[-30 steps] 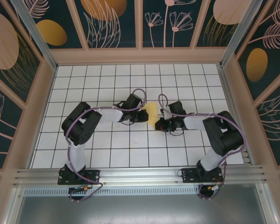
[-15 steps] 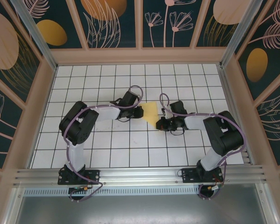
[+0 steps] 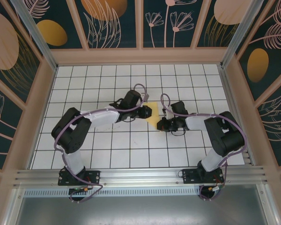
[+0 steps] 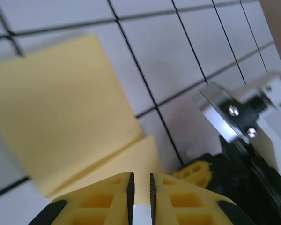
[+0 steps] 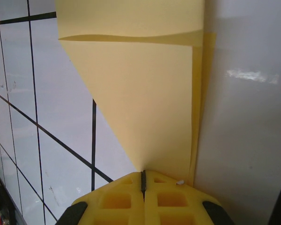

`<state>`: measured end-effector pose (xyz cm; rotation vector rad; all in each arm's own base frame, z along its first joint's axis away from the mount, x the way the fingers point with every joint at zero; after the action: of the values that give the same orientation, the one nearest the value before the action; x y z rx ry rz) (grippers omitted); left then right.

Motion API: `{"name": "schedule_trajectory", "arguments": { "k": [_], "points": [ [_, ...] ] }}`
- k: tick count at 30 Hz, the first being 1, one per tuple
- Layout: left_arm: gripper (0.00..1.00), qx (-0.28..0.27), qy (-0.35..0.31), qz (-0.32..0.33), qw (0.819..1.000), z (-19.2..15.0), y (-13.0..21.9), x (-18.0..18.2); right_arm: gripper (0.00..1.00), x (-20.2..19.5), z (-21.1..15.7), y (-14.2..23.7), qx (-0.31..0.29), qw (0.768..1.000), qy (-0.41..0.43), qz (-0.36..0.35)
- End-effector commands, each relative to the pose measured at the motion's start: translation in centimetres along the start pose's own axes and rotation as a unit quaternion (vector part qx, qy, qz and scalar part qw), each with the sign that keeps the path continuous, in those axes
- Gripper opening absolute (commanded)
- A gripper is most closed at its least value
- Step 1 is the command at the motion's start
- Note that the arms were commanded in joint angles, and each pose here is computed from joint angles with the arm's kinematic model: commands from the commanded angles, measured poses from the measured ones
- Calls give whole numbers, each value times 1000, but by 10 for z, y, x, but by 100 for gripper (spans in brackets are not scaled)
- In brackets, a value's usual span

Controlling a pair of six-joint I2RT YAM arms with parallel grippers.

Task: Fold a paper plane with a square sheet of paper (fold left side to right side)
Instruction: Third fold the triangle at the center of the table.

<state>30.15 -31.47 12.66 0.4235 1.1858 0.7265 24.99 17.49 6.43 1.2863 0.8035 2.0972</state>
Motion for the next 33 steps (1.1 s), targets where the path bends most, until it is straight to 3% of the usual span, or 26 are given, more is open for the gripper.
{"name": "schedule_trajectory", "arguments": {
  "k": [1, 6, 13, 24, 33],
  "points": [
    [20, 30, 16, -6, 999, -10, -21, 6, 0, -31, -46, -3, 88, 990, -73, -82],
    [20, 42, 20, 20, 999, -12, -39, 20, 0, -30, -44, -3, 84, 991, -73, -79],
    [21, 31, 12, 119, 992, -12, -53, 51, 0, -19, -31, 7, 54, 993, -75, -67],
    [21, 39, 19, 135, 990, -20, -60, 63, 0, 4, -9, 26, 32, 996, -63, -58],
    [21, 39, 18, 131, 990, -19, -59, 61, 0, 12, 9, 10, 30, 997, -53, -52]
  ]
}}
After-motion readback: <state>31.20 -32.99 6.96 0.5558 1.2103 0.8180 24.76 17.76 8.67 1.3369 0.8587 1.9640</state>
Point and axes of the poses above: each hand's point on the last joint's axis, 136 mm out from that joint toward the fingers, its own y axis back along the fingers, its own x axis along the line the jaws close on, z = x × y, the point moved 7 cm from there along y, back along the fingers, and after that the axes turned 14 degrees about y, right-handed, at the moved point
